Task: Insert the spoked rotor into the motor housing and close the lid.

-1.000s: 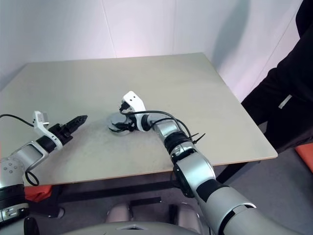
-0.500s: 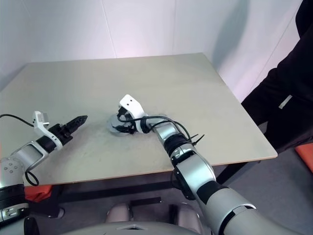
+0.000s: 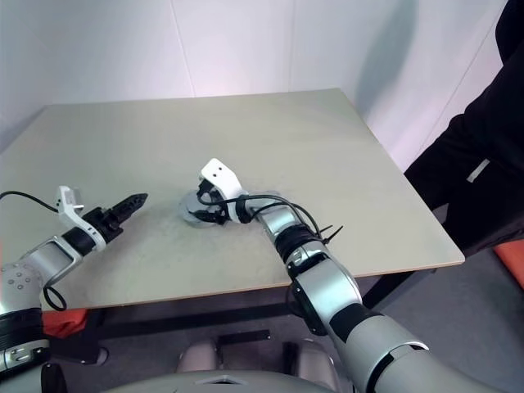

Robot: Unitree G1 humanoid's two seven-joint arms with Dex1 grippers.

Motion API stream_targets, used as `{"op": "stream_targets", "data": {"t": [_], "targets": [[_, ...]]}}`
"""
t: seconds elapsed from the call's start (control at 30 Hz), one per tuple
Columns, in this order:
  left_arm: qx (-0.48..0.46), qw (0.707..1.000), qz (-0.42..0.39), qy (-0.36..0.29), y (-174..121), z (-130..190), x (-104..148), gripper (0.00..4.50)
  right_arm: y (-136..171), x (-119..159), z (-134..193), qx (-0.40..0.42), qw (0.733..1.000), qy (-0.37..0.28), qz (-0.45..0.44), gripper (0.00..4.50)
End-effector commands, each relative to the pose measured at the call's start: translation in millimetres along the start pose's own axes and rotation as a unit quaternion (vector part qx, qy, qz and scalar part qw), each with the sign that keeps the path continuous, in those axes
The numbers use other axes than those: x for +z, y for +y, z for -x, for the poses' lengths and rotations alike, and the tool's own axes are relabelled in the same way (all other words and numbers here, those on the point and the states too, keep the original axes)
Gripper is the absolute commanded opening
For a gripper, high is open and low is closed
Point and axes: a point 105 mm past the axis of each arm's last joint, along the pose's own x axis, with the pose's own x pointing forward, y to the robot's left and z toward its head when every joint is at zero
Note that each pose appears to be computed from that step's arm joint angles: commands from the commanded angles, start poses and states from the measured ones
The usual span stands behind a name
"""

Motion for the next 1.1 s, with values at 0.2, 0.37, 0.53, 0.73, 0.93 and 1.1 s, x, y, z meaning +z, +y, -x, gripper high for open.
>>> {"op": "stream_targets", "data": {"t": [0.2, 0.37, 0.53, 0.73, 0.93, 1.1], "targets": [[-0.014, 1.0, -0.015, -0.014, -8.7, -1.8, 9.1, 3.71, -2.2, 2.4, 4.3, 0.011, 1.0, 0.003, 0.022, 3.03], [-0.016, 1.0, -0.015, -0.013, -9.5, -3.1, 8.4, 3.71, -3.0, -2.1, 7.1, 0.015, 1.0, 0.008, 0.018, 3.03], [-0.018, 1.0, -0.014, -0.01, -10.3, -4.4, 6.3, 3.71, -10.9, -4.1, 9.8, -0.006, 1.0, 0.011, 0.014, 3.03], [-0.018, 1.0, -0.013, -0.008, -10.1, -4.3, 4.9, 3.71, -11.4, -3.9, 12.5, 0.0, 1.0, 0.013, 0.023, 3.03], [-0.018, 1.0, -0.013, -0.007, -10.5, -4.6, 4.5, 3.71, -11.7, -7.0, 16.4, 0.01, 0.999, 0.019, 0.03, 3.03], [-0.017, 1.0, -0.011, -0.006, -9.3, -4.3, 3.2, 3.71, -10.2, -15.3, 16.0, 0.008, 0.999, 0.031, 0.029, 3.03]]}}
